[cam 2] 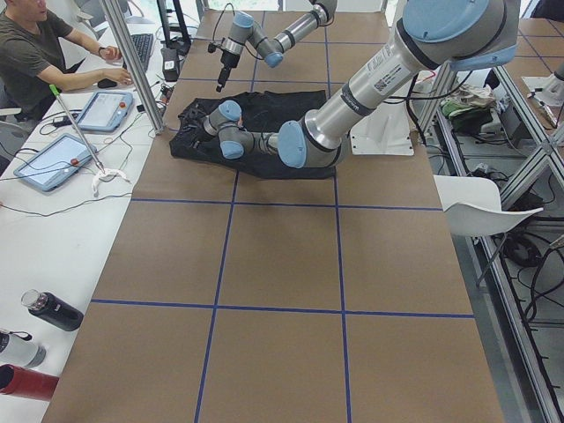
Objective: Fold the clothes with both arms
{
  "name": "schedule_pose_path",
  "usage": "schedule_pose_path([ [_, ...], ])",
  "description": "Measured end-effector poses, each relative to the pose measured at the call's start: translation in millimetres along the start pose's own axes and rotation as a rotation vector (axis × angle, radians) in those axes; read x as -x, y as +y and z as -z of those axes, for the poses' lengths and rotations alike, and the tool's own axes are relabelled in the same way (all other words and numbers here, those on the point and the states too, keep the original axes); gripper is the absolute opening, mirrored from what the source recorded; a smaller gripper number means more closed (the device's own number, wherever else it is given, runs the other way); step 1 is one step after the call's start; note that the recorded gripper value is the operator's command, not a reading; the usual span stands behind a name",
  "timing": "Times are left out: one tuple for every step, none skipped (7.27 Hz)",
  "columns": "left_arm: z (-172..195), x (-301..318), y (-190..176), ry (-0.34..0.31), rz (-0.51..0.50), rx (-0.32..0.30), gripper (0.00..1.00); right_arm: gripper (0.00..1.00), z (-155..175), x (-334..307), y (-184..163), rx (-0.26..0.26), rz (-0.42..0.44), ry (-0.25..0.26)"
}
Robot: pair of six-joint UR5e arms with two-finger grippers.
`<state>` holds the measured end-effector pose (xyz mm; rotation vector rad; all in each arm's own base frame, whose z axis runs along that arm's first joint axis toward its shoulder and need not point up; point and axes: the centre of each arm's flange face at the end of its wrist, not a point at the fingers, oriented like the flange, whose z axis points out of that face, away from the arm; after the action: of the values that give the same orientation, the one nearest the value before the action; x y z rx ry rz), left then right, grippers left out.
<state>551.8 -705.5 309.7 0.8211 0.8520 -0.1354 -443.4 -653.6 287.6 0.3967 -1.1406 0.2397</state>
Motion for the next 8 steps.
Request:
schedule_pose_path([
  [-0.5, 0.3, 1.4, 0.002, -0.001, 0.006, 0.00, 1.00, 0.6, 0.0, -1.0, -0.001, -0.001, 0.000],
  [-0.7, 0.3, 1.8, 0.003, -0.001, 0.008, 0.00, 1.00, 0.8, 0.2, -1.4, -0.002, -0.001, 0.000],
  [-0.7, 1.4, 1.0, 0.003, 0.000, 0.009, 0.00, 1.00, 1.0, 0.3, -1.7, -0.002, -0.002, 0.000],
  [-0.4, 5.4, -3.3, 0.003, 0.003, 0.012, 0.00, 1.00, 1.0, 0.3, -1.8, -0.002, -0.002, 0.000],
  [1.1, 16.5, -15.4, 0.006, 0.011, 0.018, 0.00, 1.00, 1.0, 0.1, -1.8, -0.002, -0.002, 0.000],
  [3.6, 34.2, -31.3, 0.007, 0.022, 0.024, 0.00, 1.00, 1.1, 0.5, -2.0, -0.003, -0.002, -0.001],
  [5.0, 55.3, -41.5, -0.002, 0.032, 0.027, 0.00, 1.00, 1.3, 1.1, -2.1, -0.003, -0.001, -0.002],
  [5.0, 73.1, -43.4, -0.015, 0.038, 0.030, 0.00, 1.00, 1.4, 1.2, -2.2, -0.004, -0.001, -0.002],
])
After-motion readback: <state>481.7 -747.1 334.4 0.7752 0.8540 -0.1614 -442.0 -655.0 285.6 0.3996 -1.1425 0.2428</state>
